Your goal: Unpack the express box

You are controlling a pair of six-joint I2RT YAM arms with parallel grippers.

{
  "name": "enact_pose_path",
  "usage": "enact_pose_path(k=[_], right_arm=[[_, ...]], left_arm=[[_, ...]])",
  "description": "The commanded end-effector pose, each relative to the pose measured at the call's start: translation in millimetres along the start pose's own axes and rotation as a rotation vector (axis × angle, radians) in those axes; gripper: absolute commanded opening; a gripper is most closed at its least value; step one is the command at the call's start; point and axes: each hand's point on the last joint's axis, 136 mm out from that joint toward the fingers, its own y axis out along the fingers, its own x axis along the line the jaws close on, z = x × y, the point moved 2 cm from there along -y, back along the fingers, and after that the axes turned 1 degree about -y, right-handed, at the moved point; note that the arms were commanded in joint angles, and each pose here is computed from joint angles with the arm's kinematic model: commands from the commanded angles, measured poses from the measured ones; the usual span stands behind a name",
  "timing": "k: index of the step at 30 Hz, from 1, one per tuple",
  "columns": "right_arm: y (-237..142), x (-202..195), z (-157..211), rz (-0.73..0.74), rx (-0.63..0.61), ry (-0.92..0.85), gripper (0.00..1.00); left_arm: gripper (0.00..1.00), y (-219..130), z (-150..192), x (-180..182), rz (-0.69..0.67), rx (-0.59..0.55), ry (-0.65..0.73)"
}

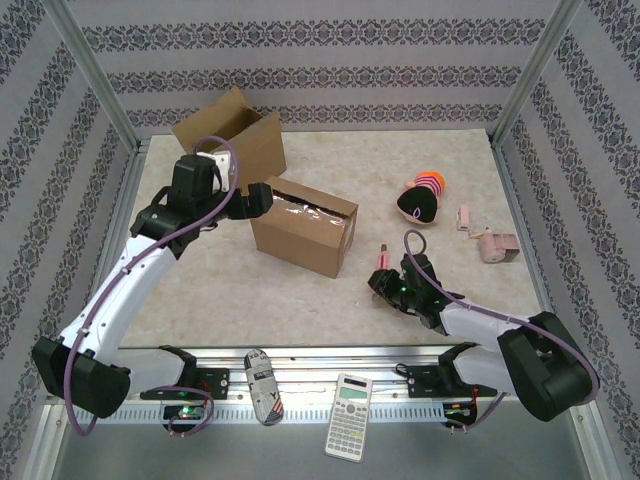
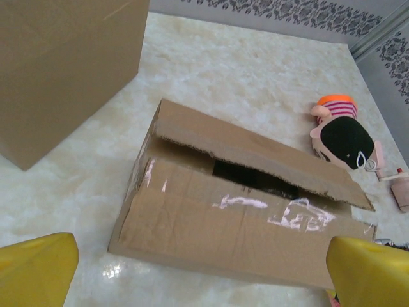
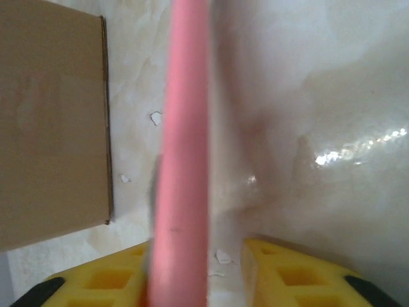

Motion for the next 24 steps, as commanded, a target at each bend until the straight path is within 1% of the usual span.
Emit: enact_pose_path(k=[1,4,5,6,8,9,11,13,14,17,19,22,24], right_arm=[[-8,-39,17,0.172,0.034,0.063,0.51],[-20,-38,17,0.182,0.02,0.058,0.65],[-24,-37,16,0.186,0.015,0.058,0.69],[-30,-36,16,0.185,0.008,0.054,0.73],[-42,-32,14,0.191,-0.003,0.042,0.88],[-49,-26,11,0.185,-0.016,0.028,0.94],[-66,-16,8,0.188,-0.025,-0.018,0.95],[-84,15,-4,0.131,-0.054,-0.088,0.95],[-92,31,-10,0.105,-0.058,-0.139,0.96],[-108,77,-30,0.065,-0.045,-0.285,0.97],[-111,113,-49,0.044,-0.038,-0.383,0.97],[-104,159,-82,-0.004,-0.055,-0.477,0.98],[-93,184,-109,-0.039,-0.073,-0.509,0.98]], left_arm=[[1.0,-2,34,11,-0.034,0.1,-0.066],[0.99,0,55,22,-0.069,0.145,-0.111],[0.97,2,63,27,-0.083,0.162,-0.125],[0.94,4,72,31,-0.096,0.18,-0.142],[0.85,11,90,39,-0.116,0.217,-0.178],[0.77,16,99,43,-0.117,0.235,-0.198],[0.59,27,114,45,-0.099,0.264,-0.235],[0.43,39,125,50,-0.099,0.281,-0.265],[0.38,45,129,51,-0.097,0.287,-0.276],[0.34,65,134,56,-0.106,0.297,-0.302],[0.33,82,136,61,-0.121,0.296,-0.314],[0.31,104,134,73,-0.177,0.288,-0.322],[0.29,118,131,79,-0.21,0.282,-0.322]])
